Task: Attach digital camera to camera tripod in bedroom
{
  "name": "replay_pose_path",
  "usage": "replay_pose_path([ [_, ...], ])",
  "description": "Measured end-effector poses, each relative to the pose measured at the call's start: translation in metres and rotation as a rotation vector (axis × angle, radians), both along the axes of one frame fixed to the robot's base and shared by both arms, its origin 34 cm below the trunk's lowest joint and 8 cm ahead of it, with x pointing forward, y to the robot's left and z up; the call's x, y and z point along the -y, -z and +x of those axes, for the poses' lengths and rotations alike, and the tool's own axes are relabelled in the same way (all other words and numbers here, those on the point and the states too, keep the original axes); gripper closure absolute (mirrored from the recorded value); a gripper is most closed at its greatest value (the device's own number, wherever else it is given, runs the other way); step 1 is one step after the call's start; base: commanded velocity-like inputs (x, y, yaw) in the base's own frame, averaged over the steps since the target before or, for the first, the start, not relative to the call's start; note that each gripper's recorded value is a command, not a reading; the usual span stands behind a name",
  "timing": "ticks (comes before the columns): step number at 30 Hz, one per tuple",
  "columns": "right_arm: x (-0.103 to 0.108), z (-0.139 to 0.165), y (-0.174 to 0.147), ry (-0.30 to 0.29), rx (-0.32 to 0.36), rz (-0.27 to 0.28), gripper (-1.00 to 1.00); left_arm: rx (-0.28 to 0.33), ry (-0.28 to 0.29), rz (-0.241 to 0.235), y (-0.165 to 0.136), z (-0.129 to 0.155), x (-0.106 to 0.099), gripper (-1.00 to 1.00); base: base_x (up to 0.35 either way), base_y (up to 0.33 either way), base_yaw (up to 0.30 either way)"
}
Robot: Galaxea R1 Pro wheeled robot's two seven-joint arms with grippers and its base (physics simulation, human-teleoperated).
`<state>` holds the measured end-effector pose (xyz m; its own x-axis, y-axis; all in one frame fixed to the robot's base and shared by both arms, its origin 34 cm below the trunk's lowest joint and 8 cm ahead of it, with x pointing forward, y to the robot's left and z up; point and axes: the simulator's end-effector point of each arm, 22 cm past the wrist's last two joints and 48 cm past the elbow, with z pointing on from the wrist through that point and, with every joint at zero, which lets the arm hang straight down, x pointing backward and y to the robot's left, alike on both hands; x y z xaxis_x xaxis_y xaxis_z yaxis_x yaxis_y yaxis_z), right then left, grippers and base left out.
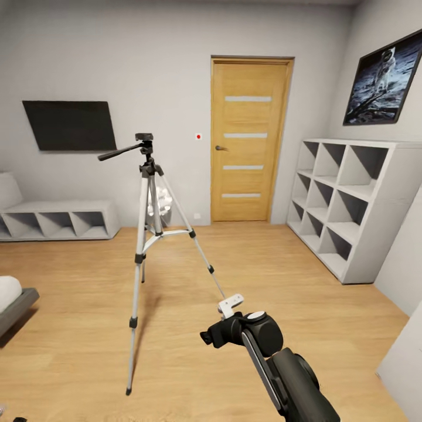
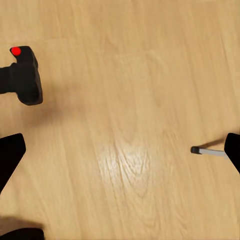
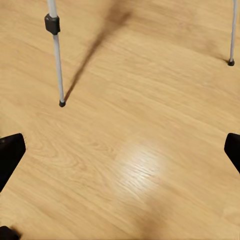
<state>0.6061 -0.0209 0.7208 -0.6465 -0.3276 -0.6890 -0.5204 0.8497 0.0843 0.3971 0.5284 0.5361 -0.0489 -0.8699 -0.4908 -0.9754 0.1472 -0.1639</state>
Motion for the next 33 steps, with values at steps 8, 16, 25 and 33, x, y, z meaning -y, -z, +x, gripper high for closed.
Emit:
replay_pose_path([
  [8, 0.0, -0.003, 0.018, -0.003, -0.004, 0.002, -1.0, 0.009, 0.023, -0.008, 0.023, 0.0, 0.004, -1.0, 0.0, 0.0, 0.244],
  [16, -0.002, -0.003, 0.011, -0.007, 0.053, 0.031, -1.0, 0.009, 0.023, -0.016, 0.043, -0.003, 0.005, -1.0, 0.0, 0.0, 0.242],
  [25, -0.004, -0.008, 0.015, -0.014, 0.088, 0.051, -1.0, 0.069, 0.009, -0.008, 0.042, 0.008, 0.021, -1.0, 0.0, 0.0, 0.242],
  [33, -0.011, -0.019, 0.034, -0.04, 0.074, 0.075, -1.0, 0.054, -0.003, -0.02, 0.063, 0.001, 0.029, -1.0, 0.0, 0.0, 0.236],
])
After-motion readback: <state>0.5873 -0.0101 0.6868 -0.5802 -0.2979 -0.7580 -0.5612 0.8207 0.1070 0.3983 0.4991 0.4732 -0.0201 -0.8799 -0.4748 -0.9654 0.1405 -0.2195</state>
